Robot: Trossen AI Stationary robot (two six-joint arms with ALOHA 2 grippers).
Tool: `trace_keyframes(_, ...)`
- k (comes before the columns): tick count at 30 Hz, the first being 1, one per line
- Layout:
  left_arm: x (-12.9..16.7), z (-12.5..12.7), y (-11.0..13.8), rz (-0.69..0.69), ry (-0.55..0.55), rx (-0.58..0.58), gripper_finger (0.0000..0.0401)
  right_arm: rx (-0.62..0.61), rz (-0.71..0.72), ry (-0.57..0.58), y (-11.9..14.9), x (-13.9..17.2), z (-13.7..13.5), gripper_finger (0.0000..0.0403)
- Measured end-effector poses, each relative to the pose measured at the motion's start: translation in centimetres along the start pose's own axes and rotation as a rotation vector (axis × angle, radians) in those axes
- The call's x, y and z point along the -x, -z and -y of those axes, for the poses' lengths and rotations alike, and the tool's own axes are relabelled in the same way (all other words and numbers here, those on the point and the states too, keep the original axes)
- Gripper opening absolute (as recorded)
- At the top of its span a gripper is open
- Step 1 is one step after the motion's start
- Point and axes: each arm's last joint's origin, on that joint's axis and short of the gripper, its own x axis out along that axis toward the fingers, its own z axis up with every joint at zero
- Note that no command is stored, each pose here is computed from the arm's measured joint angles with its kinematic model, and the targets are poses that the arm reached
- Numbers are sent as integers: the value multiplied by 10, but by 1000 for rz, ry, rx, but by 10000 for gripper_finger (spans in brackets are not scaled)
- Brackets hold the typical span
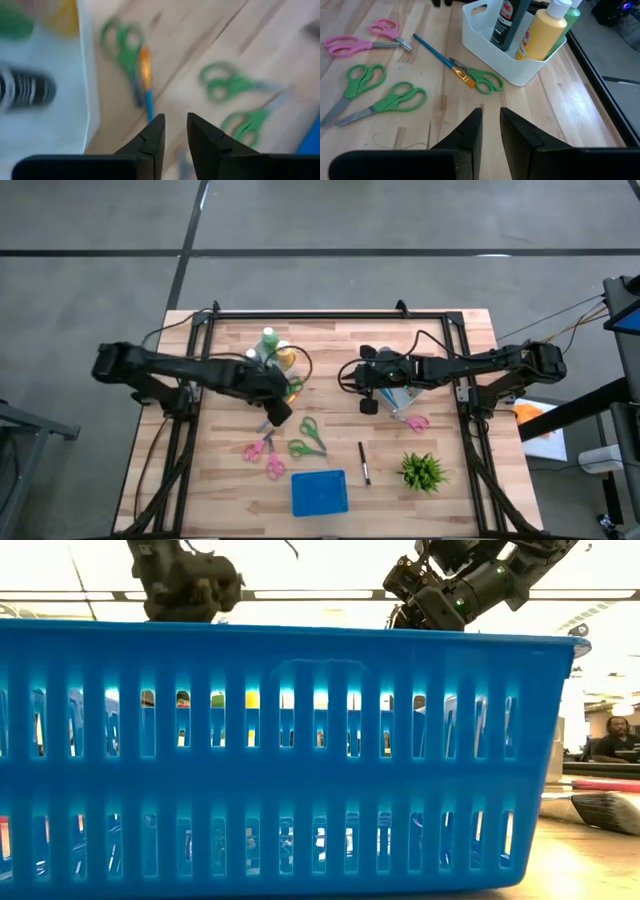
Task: Pick & Place Paint Supplies
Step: Put the blue paintbrush into the gray bin
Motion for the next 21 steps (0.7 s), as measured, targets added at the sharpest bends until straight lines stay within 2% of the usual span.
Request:
trace_keyframes(3,-15,2,1,-107,-77,26,103,0,0,1,0,0,0,64)
trace_keyframes(7,-29,3,4,-149,-113,53,153,0,0,0,0,0,0,64)
trace_keyframes(12,-42,-1,12,-193,-148,155,207,0,4,1,0,0,0,64)
trace_keyframes(17,-55,-1,22,-202,-110,224,220,0,5,1,0,0,0,64)
trace_keyframes(21,-63,0,28,-196,-81,220,220,0,6,1,-1,0,0,64)
